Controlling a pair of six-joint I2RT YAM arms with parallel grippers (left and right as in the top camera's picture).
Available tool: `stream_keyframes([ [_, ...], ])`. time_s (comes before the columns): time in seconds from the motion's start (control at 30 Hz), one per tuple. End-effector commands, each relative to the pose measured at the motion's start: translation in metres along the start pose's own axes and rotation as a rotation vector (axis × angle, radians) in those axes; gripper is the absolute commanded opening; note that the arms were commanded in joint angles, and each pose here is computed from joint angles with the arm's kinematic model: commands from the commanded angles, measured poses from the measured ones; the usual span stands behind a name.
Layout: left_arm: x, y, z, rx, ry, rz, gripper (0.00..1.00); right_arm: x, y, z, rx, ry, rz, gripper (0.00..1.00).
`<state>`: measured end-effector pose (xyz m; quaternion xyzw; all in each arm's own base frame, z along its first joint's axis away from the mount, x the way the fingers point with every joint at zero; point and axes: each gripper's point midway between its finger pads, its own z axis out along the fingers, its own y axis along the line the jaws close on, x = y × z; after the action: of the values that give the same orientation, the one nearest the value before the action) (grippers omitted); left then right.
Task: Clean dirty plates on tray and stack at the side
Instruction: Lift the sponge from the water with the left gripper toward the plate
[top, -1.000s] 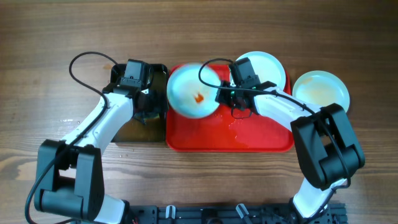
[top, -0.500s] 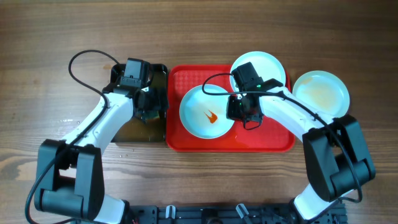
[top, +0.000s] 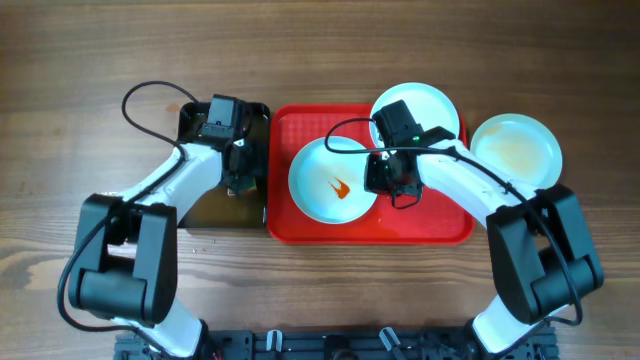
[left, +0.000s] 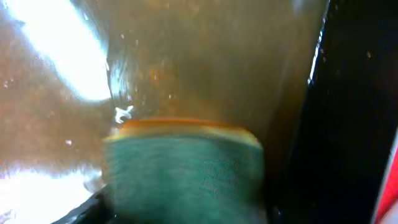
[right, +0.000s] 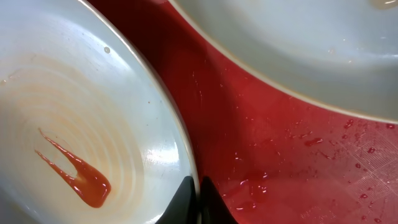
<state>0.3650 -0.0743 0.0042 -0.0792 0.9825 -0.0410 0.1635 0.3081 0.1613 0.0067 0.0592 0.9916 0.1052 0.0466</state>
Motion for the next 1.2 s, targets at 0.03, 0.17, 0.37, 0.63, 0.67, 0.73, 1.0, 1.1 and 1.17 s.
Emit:
stream_keyframes([
  [0.03,-0.015,-0.002,0.01,0.009,-0.064,0.003,0.2,-0.001,-0.004,-0.006,0.024,-0.022,-0.029,0.04],
  [0.17,-0.011,0.004,0.01,-0.027,-0.051,0.003,0.45,0.0,-0.004,-0.006,0.026,-0.02,-0.029,0.04],
  [0.37,0.033,0.004,0.008,-0.002,0.139,0.003,0.74,0.0,-0.004,-0.006,0.025,-0.02,-0.051,0.04],
  [0.63,0.012,-0.006,0.01,0.046,0.054,0.004,0.04,0.001,-0.004,-0.006,0.027,-0.017,-0.05,0.04],
  [0.67,0.013,-0.006,0.009,0.044,0.058,0.004,0.04,0.001,-0.004,-0.006,0.027,-0.017,-0.05,0.04],
  [0.73,0.012,-0.006,0.003,0.045,0.055,0.004,0.04,0.001,-0.005,-0.006,0.028,-0.016,-0.05,0.04],
  [1.0,-0.018,-0.018,-0.056,0.111,-0.109,0.056,0.04,0.003,-0.006,-0.006,0.033,-0.007,-0.049,0.04],
  [1.1,-0.024,-0.02,-0.069,0.124,-0.146,0.056,0.04,0.003,-0.006,-0.006,0.034,-0.007,-0.049,0.04],
  [1.17,-0.024,-0.02,-0.069,0.124,-0.146,0.056,0.04,0.003,-0.006,-0.006,0.034,-0.007,-0.049,0.04],
])
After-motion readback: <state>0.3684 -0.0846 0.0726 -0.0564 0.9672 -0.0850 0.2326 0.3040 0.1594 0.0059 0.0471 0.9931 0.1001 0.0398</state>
